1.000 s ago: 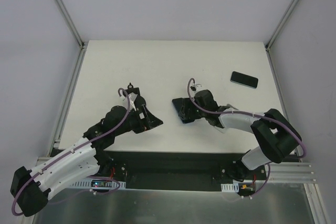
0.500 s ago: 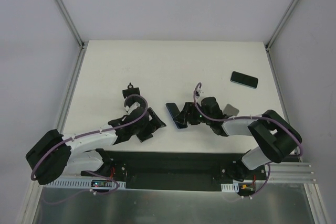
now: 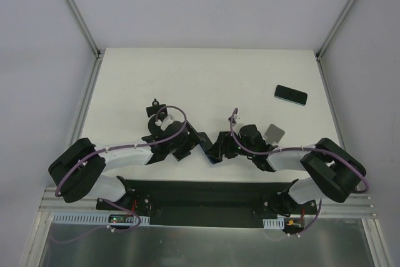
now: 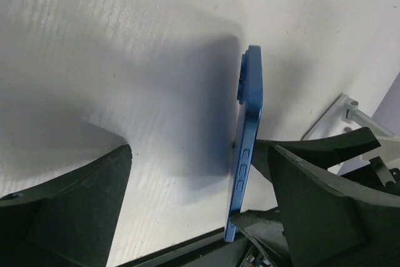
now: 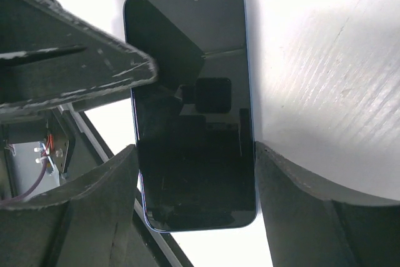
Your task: Place the phone on the phone stand
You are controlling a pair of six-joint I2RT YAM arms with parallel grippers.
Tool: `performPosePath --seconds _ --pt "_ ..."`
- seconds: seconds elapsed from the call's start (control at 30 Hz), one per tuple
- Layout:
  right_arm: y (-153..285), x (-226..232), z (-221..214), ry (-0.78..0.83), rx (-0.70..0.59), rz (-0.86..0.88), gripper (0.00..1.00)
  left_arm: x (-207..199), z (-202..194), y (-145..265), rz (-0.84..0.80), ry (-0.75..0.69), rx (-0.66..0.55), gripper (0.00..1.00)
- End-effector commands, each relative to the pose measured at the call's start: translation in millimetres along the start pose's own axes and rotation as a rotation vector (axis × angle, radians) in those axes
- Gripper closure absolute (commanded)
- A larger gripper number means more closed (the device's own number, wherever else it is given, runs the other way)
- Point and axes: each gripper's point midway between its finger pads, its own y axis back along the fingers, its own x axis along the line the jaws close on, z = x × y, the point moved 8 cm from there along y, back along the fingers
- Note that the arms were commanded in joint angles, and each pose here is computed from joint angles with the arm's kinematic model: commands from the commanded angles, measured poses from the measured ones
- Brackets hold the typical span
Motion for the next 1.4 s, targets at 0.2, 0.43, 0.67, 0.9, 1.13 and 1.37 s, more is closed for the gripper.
performPosePath --seconds 0.2,0.43,0.67,0.9,1.13,1.37 --pt "14.1 -0.1 -30.6 0.026 0.128 -0.051 0.99 -34.7 3.6 -8.0 -0.135 -0.044 -0.033 0.48" --pt "39.1 14.6 -18.3 0.151 0.062 -0.058 0.34 -50.5 6.7 23.4 -0.300 -0.233 -0.036 1.00" --pt "78.2 45.0 -0.2 0.345 0.044 0.048 0.04 -78.3 14.6 103.6 -0.658 -0.550 -0.107 1.00" --pt "105.6 96.0 8.9 0.394 -0.015 0.424 0.03 -84.1 2.0 172.7 -1.085 -0.838 -0.086 1.00" --pt "122.3 141.7 17.6 0.414 -0.056 0.705 0.35 -93.8 -5.3 199.6 -1.239 -0.897 -0.008 1.00" --pt "124.1 159.5 13.0 0.454 -0.073 0.751 0.48 -100.9 -3.3 207.7 -1.267 -0.854 -0.024 1.00"
